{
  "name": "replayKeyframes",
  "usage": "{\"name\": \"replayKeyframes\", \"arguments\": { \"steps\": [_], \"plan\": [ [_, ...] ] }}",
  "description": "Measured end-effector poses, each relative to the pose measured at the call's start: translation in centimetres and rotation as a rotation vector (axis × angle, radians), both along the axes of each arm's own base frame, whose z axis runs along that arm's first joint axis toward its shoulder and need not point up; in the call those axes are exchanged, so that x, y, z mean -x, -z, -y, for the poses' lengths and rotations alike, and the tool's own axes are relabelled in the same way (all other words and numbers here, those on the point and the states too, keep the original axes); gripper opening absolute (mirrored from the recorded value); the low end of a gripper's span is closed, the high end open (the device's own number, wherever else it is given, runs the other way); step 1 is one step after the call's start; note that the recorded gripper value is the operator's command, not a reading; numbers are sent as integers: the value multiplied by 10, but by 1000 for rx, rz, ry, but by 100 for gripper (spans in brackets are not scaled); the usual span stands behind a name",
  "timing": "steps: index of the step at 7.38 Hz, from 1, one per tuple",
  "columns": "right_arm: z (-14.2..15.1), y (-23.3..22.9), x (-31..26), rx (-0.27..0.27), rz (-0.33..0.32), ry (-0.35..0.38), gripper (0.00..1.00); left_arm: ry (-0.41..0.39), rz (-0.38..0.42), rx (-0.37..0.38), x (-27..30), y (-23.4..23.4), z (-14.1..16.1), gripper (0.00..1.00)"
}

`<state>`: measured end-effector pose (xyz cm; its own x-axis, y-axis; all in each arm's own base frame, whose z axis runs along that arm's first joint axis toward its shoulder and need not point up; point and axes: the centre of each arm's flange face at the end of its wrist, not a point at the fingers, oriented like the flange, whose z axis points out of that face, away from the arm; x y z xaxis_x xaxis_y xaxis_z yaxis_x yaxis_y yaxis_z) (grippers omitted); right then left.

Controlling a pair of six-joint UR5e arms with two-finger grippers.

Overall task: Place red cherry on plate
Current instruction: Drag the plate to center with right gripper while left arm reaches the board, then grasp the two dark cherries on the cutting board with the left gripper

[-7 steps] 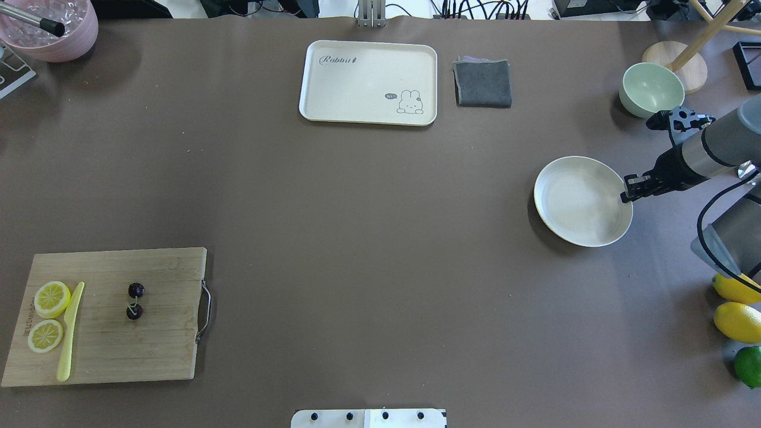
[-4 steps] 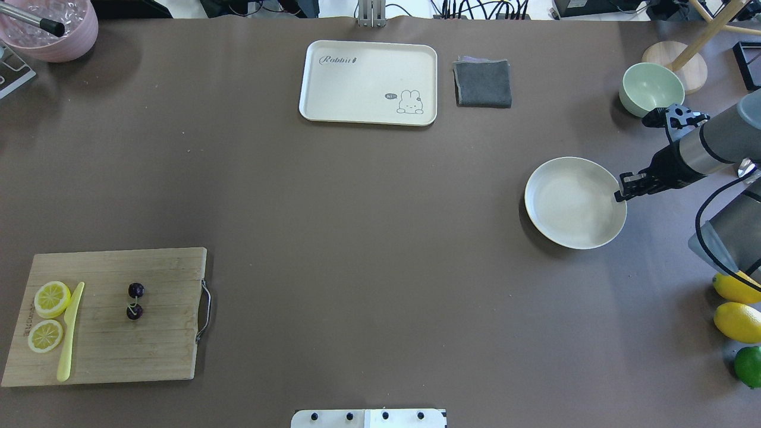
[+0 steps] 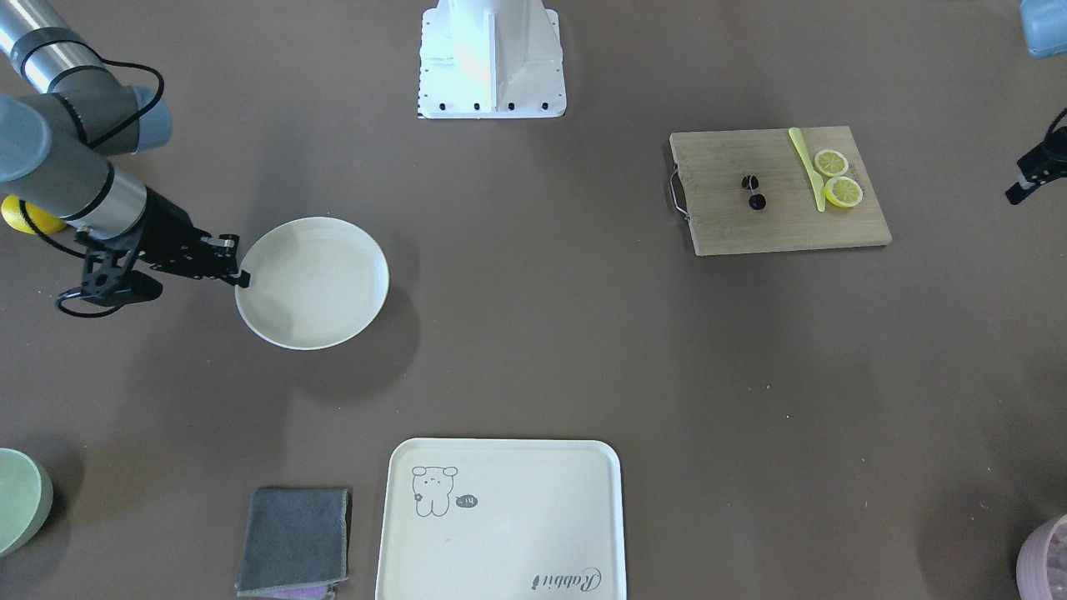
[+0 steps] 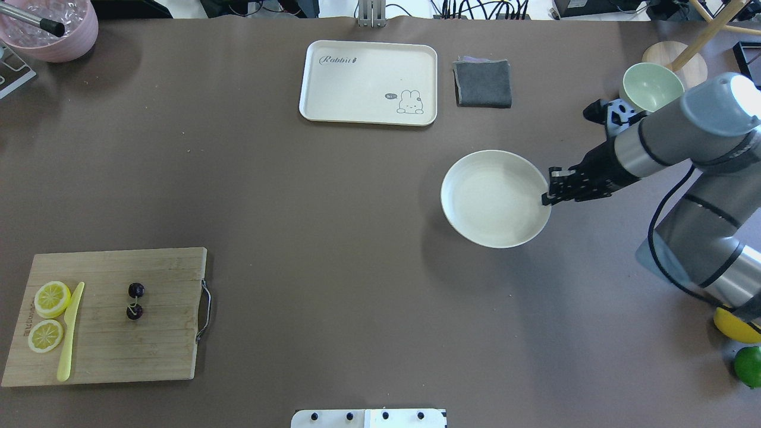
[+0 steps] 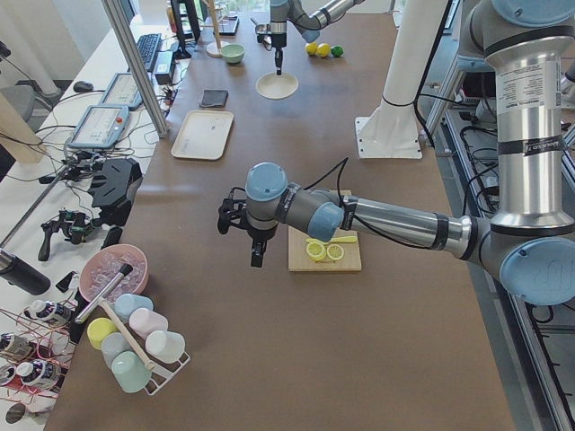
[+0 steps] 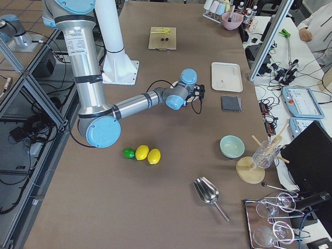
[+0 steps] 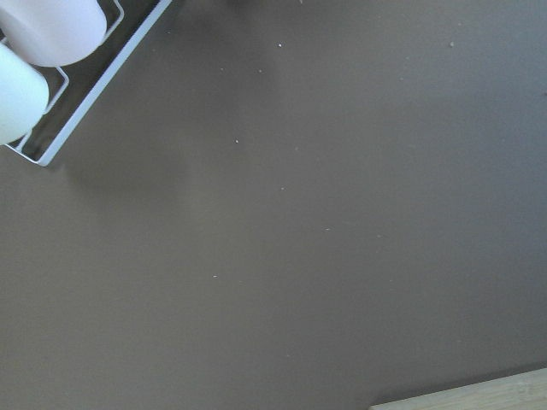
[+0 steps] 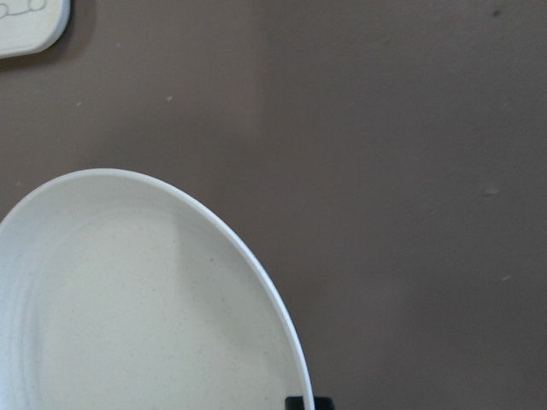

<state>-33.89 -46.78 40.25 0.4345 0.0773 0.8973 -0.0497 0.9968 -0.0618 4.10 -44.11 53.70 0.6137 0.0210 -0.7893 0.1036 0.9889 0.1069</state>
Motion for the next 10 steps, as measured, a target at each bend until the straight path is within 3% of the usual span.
{"name": "replayKeyframes", "arguments": {
  "steps": [4, 7, 10],
  "plan": [
    [-86, 74, 119, 47, 36, -60, 0, 121, -85, 177, -123, 18, -55, 97],
    [-110, 81, 149, 32, 32, -59, 0, 143, -121, 272, -210, 47, -90, 97],
    [-122, 83, 161, 24, 30, -48, 0, 108, -74, 276, -256, 43, -118, 90]
  ]
}}
